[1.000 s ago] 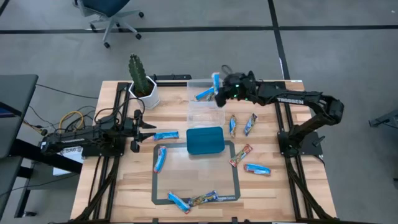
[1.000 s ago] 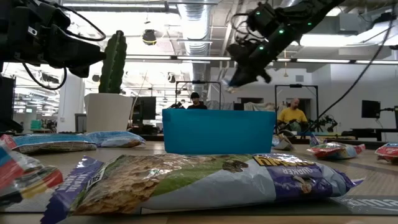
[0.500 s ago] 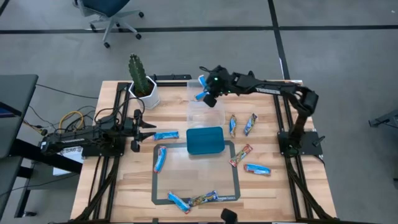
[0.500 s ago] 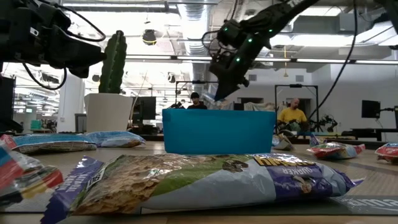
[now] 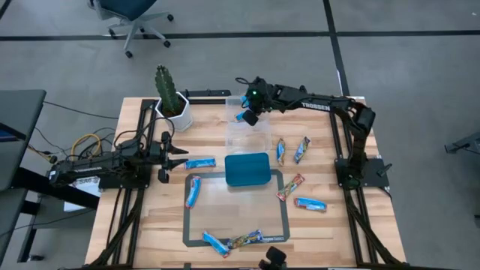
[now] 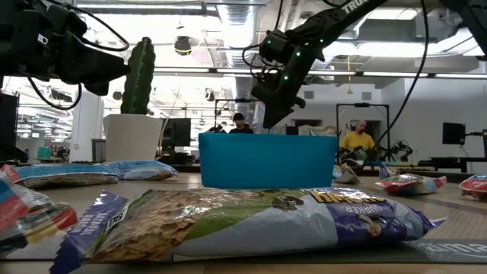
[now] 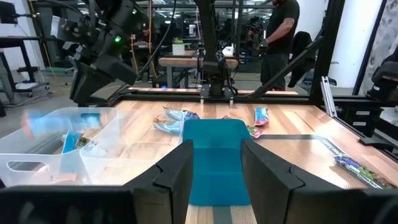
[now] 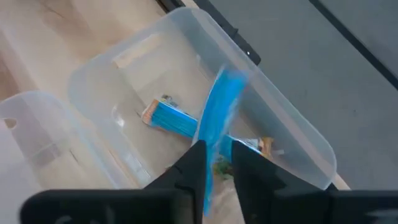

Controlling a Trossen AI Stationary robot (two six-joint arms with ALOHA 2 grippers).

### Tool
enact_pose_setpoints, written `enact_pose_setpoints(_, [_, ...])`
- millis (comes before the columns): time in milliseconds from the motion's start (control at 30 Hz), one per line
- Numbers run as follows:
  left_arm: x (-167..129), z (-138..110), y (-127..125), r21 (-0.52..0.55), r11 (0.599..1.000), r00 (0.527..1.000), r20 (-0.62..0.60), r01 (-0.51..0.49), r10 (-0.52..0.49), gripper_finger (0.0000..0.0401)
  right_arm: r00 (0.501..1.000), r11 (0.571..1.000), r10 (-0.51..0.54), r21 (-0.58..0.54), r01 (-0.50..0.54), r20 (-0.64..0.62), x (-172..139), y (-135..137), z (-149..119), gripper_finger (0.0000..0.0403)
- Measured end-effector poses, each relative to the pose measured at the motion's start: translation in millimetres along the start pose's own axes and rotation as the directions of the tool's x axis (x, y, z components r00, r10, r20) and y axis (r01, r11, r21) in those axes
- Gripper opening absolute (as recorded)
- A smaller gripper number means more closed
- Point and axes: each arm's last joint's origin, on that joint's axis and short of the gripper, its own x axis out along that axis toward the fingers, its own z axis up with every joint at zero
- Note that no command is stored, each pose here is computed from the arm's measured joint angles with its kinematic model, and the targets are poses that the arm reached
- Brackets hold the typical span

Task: Pick and place Granola Bars by type
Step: Put the yellow granola bar into the top transparent bin

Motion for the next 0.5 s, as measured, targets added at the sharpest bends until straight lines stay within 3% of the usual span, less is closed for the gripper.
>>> enact_pose_setpoints(200, [0,0,0,0.001,1.000,1.000,0.000,-0.001,0.001,0.0126,0.999,1.000,0.001,0.002,-0.001,-0.042,-1,0,-4,0.0115])
enact_pose_setpoints(367, [0,0,0,0.000,1.000,1.000,-0.001,-0.001,0.001,0.0126,0.994,0.981,-0.030,0.186,0.049,-0.107,-19,-8,-9,0.0132])
enact_pose_setpoints(500, [0,0,0,-0.001,1.000,1.000,-0.001,-0.001,0.001,0.0126,0.979,0.951,-0.103,0.272,0.149,-0.175,-41,-14,-18,0.0138])
